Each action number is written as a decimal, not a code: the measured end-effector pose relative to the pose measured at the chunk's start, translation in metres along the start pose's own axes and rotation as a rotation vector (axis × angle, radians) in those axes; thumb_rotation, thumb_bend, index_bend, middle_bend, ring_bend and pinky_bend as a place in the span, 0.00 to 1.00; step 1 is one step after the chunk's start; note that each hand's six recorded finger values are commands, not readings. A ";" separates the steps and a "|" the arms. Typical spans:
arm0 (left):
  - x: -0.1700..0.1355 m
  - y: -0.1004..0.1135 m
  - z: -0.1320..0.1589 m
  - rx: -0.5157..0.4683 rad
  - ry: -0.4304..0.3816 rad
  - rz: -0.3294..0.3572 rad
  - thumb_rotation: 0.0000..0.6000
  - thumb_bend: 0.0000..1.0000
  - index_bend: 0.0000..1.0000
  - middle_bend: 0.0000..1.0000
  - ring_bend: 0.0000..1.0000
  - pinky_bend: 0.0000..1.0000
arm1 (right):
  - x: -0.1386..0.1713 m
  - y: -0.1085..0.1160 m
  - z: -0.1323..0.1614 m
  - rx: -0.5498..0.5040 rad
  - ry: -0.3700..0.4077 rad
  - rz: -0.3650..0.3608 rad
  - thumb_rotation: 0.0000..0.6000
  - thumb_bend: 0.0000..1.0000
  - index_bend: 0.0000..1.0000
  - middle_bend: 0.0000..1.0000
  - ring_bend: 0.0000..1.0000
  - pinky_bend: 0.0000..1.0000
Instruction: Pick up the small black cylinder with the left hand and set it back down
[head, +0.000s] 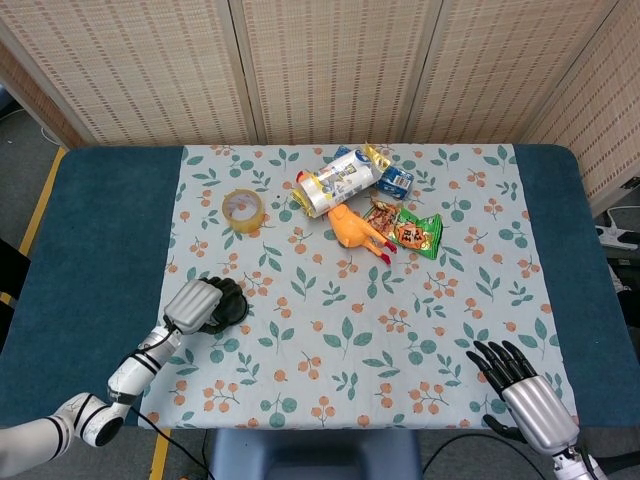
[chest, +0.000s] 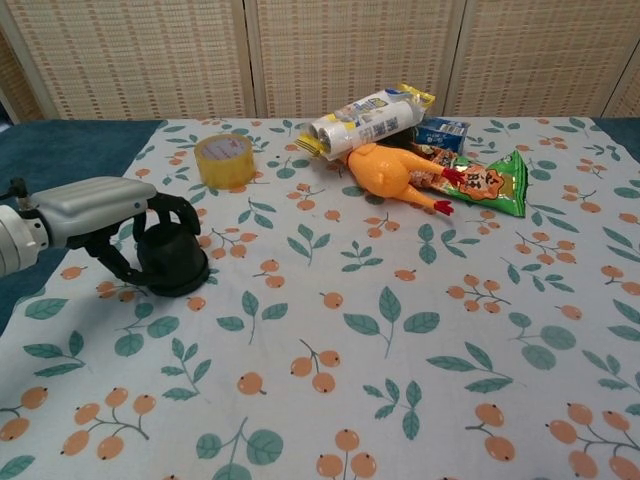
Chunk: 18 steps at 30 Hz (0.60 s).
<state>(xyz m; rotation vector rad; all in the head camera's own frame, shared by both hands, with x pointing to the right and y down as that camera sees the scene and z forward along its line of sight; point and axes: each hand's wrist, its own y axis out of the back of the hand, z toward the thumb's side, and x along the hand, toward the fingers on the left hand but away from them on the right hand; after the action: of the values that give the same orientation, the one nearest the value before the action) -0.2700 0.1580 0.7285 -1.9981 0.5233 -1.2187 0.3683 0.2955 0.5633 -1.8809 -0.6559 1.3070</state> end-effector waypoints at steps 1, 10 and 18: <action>0.000 0.000 0.000 0.004 -0.001 0.007 1.00 0.51 0.61 0.63 0.48 0.50 | 0.000 0.000 0.000 0.000 0.000 0.000 1.00 0.10 0.00 0.00 0.00 0.00; -0.002 0.009 0.003 0.024 -0.010 0.081 1.00 0.56 0.63 0.65 0.50 0.52 | 0.000 0.000 0.000 0.001 -0.001 0.001 1.00 0.10 0.00 0.00 0.00 0.00; -0.006 0.015 0.007 -0.050 -0.025 0.080 1.00 0.56 0.64 0.65 0.50 0.52 | -0.001 0.000 0.000 0.001 -0.002 0.002 1.00 0.10 0.00 0.00 0.00 0.00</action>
<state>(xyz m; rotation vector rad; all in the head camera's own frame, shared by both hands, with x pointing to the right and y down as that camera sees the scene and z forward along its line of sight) -0.2660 0.1542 0.7115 -2.0119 0.6210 -1.1415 0.3684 0.2951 0.5640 -1.8803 -0.6545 1.3108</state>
